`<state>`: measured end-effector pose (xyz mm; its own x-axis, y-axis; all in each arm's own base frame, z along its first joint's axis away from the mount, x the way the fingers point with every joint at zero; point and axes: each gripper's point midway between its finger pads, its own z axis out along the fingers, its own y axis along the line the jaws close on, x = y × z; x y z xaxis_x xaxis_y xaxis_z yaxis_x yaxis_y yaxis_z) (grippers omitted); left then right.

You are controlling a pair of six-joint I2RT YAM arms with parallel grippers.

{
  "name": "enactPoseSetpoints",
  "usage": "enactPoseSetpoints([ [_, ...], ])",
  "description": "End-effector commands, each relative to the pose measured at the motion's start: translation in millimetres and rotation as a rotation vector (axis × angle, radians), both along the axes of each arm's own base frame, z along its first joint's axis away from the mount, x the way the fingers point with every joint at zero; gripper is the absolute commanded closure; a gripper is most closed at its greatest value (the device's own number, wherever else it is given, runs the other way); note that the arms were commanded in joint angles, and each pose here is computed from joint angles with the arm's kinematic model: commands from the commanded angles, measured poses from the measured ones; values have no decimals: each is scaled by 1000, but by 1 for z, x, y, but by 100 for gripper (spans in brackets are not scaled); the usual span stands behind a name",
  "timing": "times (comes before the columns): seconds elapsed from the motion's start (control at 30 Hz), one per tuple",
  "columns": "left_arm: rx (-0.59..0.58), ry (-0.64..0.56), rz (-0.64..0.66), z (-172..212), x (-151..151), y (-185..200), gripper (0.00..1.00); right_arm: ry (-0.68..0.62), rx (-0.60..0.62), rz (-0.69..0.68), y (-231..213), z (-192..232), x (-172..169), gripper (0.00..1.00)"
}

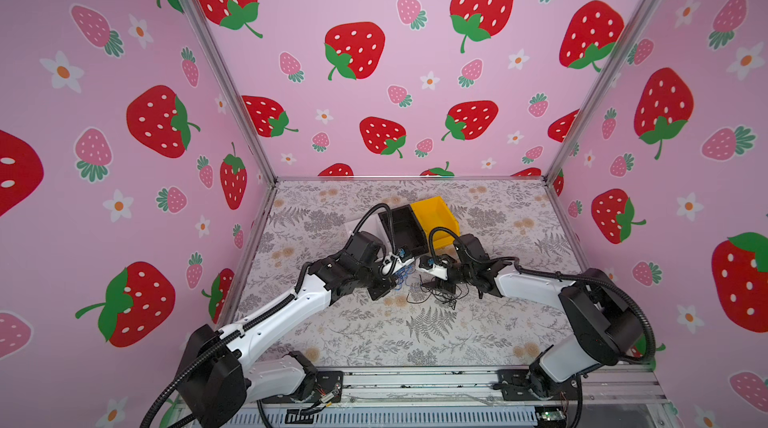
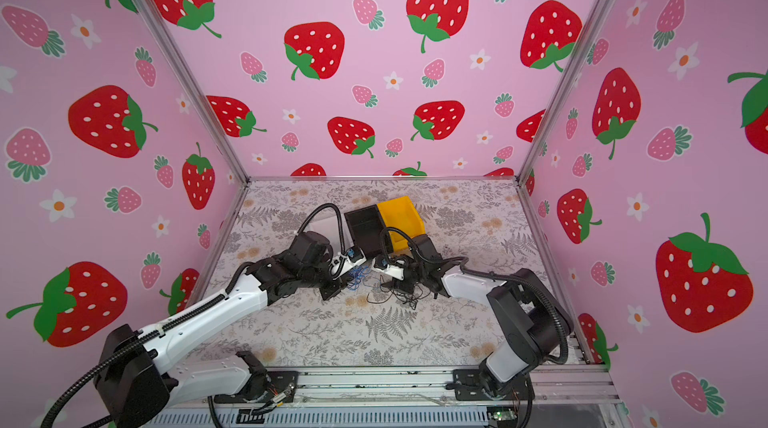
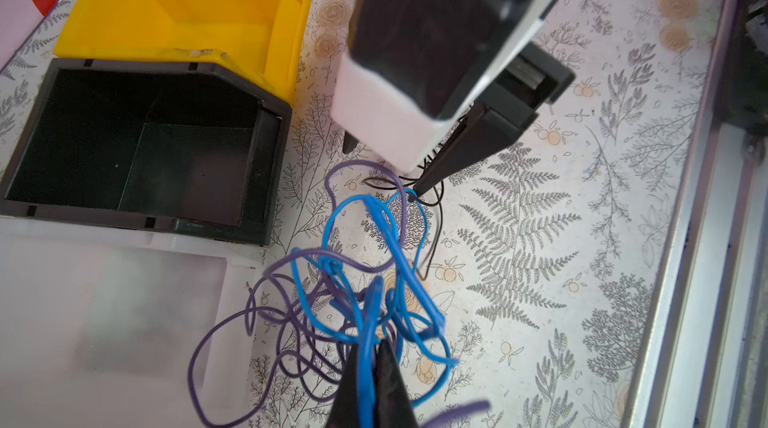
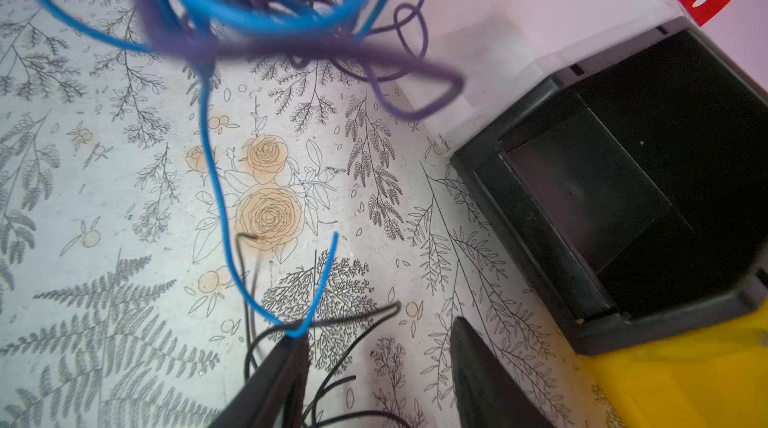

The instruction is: Untangle the cables

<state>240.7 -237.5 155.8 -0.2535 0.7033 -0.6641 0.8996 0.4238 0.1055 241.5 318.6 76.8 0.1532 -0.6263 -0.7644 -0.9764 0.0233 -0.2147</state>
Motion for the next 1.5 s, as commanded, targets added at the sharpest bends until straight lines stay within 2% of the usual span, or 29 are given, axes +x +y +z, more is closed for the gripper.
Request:
enactPoseSetpoints([
  [0.0,-19,-63,-19,12,2,-2,100,-65,14,102,9,5,-3,44],
  [0.27,-34,-70,-8,12,1,-1,100,-97,82,108,20,9,3,47],
  [0.4,-48,-71,-8,17,-1,-1,100,-142,124,34,24,14,20,65],
  [0.57,-28,-55,10,13,-5,6,100,-204,181,-51,21,32,32,93],
  [0.63,-18,-56,22,10,-6,10,100,-233,189,-87,16,41,35,100],
  [0.93,30,24,109,-18,-2,31,100,-270,218,-428,-50,77,70,100],
  [1.13,64,85,127,-41,-1,35,100,-305,185,-547,-85,93,81,100],
  [1.47,146,178,133,-76,-9,43,100,-275,158,-803,-139,98,106,100],
])
